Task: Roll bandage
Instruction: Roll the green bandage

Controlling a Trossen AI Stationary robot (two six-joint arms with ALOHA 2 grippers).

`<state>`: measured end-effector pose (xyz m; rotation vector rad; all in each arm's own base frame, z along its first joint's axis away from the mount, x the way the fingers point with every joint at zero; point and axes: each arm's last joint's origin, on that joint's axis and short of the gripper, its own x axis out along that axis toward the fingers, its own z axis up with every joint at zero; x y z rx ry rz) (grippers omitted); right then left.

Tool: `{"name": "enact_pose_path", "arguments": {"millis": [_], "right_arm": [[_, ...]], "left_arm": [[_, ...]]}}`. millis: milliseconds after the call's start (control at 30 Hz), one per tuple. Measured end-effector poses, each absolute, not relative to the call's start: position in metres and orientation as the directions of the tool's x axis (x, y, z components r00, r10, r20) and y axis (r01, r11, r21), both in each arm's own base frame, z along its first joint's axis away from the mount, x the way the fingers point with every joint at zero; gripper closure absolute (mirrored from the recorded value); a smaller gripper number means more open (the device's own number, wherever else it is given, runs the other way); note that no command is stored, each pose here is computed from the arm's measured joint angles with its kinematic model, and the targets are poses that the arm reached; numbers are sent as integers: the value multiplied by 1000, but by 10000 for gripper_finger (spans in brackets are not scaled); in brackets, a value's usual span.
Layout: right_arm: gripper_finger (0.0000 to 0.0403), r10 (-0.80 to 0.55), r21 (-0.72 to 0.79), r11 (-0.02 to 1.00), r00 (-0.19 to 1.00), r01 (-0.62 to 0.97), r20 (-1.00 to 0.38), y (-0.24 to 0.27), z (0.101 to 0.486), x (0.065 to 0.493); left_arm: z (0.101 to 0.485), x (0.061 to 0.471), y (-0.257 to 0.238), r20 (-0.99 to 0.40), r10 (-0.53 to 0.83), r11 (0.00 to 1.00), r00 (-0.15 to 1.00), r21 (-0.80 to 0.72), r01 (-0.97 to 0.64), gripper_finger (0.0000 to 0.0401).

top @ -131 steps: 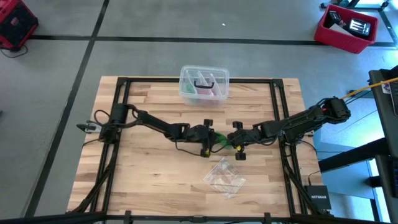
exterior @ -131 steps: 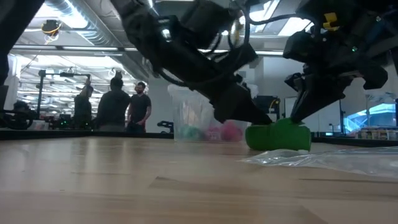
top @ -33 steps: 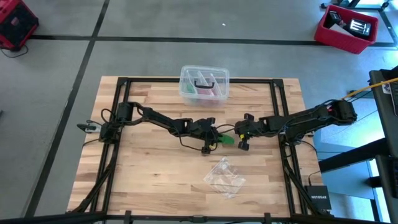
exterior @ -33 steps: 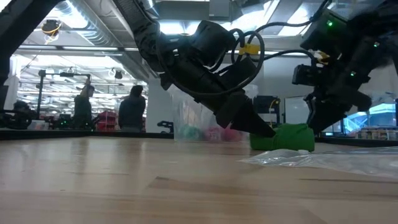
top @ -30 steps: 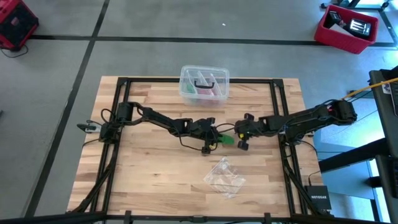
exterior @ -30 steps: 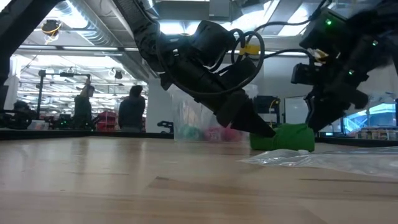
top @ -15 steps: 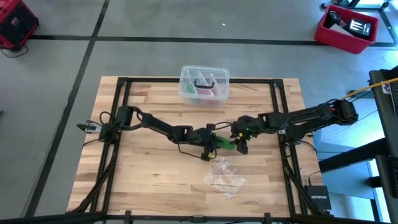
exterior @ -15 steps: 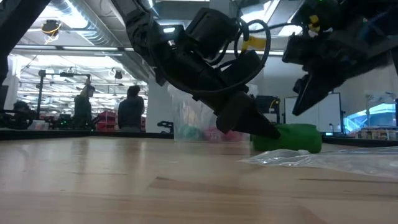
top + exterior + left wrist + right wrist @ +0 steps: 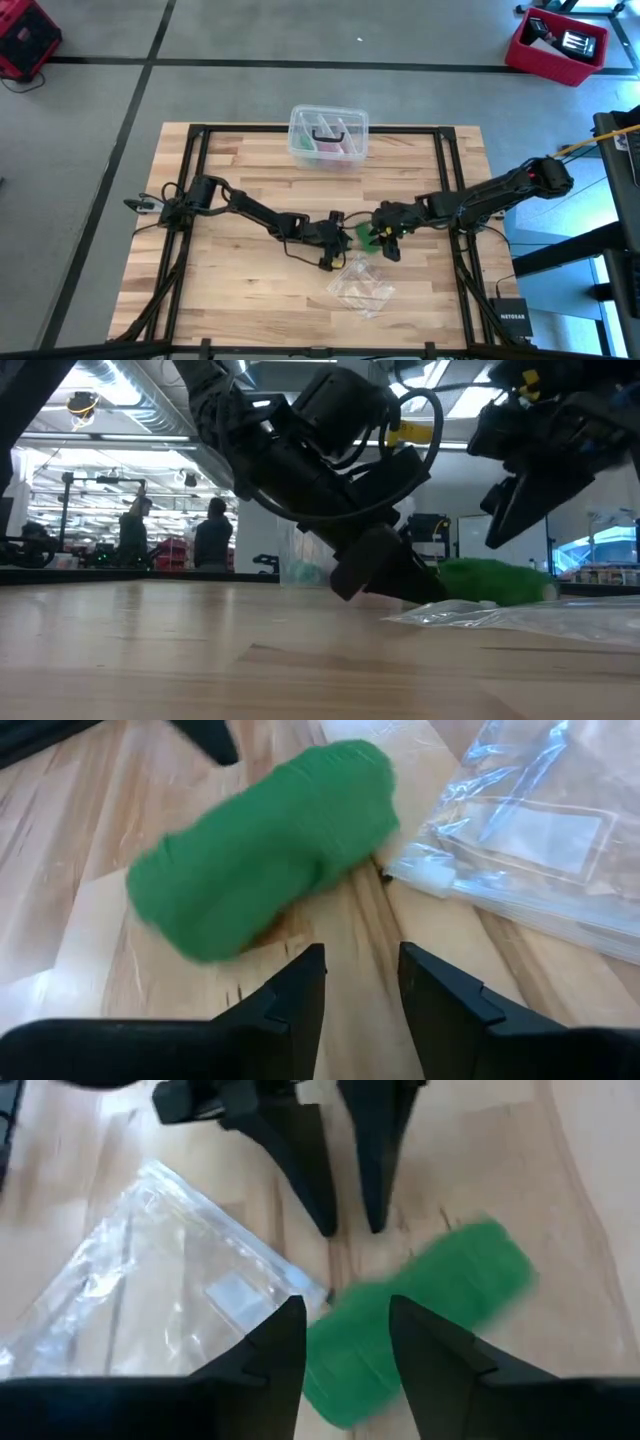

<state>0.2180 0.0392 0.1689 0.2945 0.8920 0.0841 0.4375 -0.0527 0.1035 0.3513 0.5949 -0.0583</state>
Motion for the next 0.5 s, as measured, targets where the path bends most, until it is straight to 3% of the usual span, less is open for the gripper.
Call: {"name": "enact_pose_path", "arguments": {"millis": [500], "right_arm": [[258,49,128,987,585,94,-810,45,173,211]], "left_arm": [[134,436,-49,-510,112,932,853,351,87,281]]}}
